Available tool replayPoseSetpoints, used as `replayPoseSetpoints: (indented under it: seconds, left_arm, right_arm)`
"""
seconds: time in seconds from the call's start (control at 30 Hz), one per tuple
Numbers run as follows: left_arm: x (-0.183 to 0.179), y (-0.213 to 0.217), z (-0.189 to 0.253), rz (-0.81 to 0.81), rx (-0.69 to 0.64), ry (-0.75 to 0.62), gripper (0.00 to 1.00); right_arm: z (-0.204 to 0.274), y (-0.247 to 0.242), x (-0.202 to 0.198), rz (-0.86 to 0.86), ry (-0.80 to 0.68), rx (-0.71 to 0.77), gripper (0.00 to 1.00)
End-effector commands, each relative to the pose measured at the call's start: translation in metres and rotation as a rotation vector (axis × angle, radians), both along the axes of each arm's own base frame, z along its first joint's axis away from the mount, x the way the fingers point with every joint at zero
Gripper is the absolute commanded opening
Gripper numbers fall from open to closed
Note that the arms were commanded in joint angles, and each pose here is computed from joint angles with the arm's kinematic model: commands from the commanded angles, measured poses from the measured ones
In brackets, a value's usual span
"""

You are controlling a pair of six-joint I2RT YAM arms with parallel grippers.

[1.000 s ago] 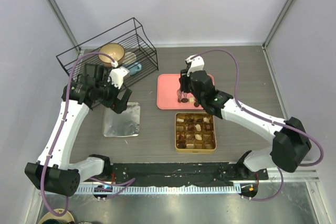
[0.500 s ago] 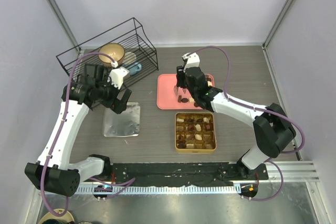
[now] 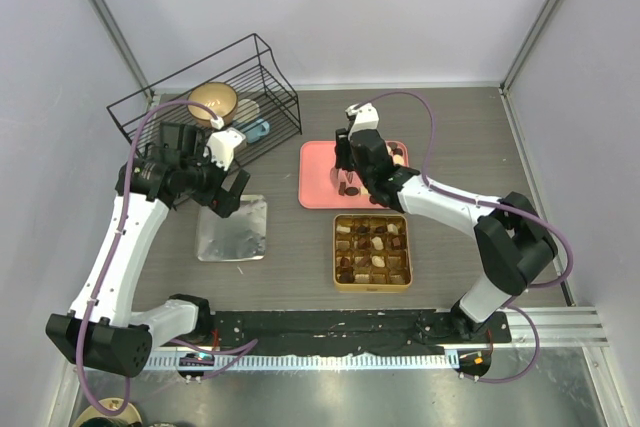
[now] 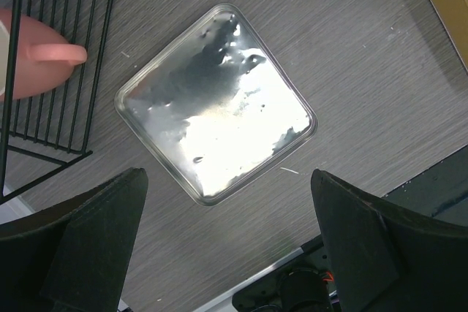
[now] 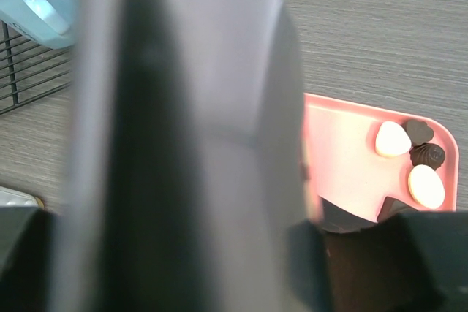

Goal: Pack the chocolate
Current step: Pick up the fake chocolate from the plate.

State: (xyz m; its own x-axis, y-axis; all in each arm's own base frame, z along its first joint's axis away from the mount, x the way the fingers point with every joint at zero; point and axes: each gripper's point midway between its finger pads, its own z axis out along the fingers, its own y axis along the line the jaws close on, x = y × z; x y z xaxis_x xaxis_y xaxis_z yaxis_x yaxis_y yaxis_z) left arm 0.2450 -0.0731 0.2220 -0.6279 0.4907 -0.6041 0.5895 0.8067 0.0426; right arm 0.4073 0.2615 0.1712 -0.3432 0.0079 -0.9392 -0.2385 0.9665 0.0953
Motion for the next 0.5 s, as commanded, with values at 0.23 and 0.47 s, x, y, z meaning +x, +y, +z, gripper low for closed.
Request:
replayPoseSetpoints:
  seconds: [0.23,0.47]
  left_arm:
    - [0.000,0.001,0.009,-0.007,-0.004,-0.038,1.00]
    - [0.000,0.001,0.009,-0.010,-0.001,-0.036,1.00]
  right_arm:
    - [-0.008,0.002,-0.005,0.001,0.016,0.054,0.44]
    - [-0.002,0.003,-0.005,0.007,0.008,0.058,0.36]
